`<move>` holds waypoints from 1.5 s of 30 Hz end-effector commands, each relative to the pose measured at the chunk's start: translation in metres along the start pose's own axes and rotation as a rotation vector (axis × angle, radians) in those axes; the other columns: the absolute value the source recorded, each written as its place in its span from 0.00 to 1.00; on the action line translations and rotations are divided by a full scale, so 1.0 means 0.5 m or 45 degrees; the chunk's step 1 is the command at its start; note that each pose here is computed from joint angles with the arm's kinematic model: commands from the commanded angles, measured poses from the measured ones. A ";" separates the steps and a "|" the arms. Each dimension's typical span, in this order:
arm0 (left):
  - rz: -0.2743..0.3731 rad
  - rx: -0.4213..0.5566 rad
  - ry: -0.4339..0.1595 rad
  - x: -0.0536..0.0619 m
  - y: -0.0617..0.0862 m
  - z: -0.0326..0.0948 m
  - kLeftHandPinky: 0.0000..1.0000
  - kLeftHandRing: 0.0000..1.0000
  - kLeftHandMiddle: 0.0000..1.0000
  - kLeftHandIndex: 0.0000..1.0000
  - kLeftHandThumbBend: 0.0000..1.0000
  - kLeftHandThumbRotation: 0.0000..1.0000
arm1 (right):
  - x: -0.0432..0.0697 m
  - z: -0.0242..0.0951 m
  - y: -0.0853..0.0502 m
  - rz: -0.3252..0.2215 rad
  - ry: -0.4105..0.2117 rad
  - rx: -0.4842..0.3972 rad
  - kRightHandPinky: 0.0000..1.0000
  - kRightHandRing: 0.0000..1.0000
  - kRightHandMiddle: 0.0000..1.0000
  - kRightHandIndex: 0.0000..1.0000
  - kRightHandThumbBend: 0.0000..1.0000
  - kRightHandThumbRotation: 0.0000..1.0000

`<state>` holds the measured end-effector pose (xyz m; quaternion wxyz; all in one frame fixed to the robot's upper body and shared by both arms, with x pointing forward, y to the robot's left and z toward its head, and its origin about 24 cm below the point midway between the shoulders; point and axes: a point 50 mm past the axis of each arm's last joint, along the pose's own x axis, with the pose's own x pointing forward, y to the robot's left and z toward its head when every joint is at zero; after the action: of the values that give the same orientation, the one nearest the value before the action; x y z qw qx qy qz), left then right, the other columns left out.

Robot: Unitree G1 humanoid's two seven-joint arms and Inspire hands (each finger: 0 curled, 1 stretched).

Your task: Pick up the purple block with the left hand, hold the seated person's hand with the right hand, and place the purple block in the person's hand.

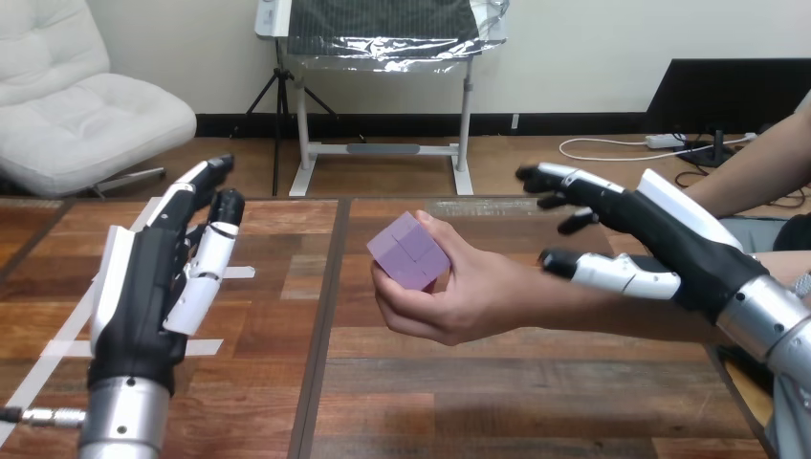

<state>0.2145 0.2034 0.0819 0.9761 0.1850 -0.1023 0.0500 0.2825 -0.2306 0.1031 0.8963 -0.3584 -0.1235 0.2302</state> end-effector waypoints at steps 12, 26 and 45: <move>0.084 -0.087 -0.150 -0.035 0.029 0.064 0.94 0.91 0.87 0.83 0.44 0.91 | -0.005 0.032 0.015 -0.265 -0.213 0.272 0.82 0.90 0.91 0.91 0.93 1.00; 0.114 -0.231 -0.226 -0.082 0.025 0.096 0.69 0.82 0.84 0.82 0.48 0.90 | -0.031 0.092 0.052 -0.393 -0.435 0.590 0.79 0.87 0.89 0.88 0.92 1.00; 0.100 -0.339 -0.270 -0.085 0.013 0.116 0.68 0.83 0.84 0.81 0.41 0.89 | -0.068 0.135 0.107 -0.432 -0.513 0.877 0.82 0.88 0.89 0.88 0.90 0.95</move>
<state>0.1610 0.1942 0.1077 0.9828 0.0708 -0.1590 0.0611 0.2126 -0.1823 0.1012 0.9553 0.0106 -0.2429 0.1683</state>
